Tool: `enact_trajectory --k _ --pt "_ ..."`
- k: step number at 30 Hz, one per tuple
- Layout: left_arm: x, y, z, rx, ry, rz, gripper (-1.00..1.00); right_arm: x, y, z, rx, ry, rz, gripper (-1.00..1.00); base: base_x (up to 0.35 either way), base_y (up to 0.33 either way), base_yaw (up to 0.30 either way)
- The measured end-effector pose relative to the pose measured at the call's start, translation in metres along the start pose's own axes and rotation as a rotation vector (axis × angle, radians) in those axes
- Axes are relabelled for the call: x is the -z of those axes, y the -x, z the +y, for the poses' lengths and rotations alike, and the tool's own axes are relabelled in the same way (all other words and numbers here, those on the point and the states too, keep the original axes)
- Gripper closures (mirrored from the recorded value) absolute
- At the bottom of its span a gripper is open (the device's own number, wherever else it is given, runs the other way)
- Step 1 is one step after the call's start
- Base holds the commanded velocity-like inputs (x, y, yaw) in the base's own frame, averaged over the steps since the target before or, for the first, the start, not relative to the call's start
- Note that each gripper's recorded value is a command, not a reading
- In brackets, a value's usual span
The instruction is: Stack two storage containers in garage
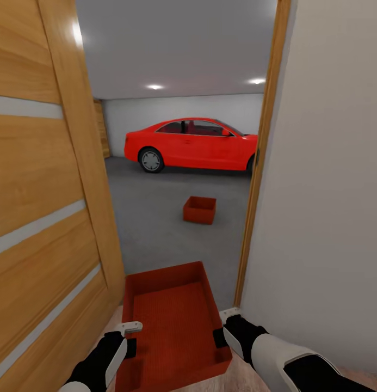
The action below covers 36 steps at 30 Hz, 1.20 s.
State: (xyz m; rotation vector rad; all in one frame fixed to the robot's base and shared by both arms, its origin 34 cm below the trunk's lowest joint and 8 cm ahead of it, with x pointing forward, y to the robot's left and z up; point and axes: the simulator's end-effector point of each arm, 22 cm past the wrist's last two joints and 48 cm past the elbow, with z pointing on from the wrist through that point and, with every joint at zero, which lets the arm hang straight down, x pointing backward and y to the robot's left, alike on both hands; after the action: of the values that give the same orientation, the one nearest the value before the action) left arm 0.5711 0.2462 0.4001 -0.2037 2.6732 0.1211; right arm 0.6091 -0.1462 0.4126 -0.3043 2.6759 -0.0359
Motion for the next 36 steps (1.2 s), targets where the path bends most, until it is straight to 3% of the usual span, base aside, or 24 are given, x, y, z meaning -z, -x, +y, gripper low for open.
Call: enact_trajectory --k 8,36 --pt "0.0012 0.0014 0.0001 0.001 0.000 -0.003 1.00 0.0013 0.0014 -0.0001 0.000 0.000 -0.004 1.00 0.000 0.242 -0.151" --pt "0.0058 0.0065 -0.0005 0.004 -0.004 -0.016 1.00 0.0067 0.0071 -0.0015 0.002 -0.003 -0.017 1.00 0.000 0.091 -0.163"
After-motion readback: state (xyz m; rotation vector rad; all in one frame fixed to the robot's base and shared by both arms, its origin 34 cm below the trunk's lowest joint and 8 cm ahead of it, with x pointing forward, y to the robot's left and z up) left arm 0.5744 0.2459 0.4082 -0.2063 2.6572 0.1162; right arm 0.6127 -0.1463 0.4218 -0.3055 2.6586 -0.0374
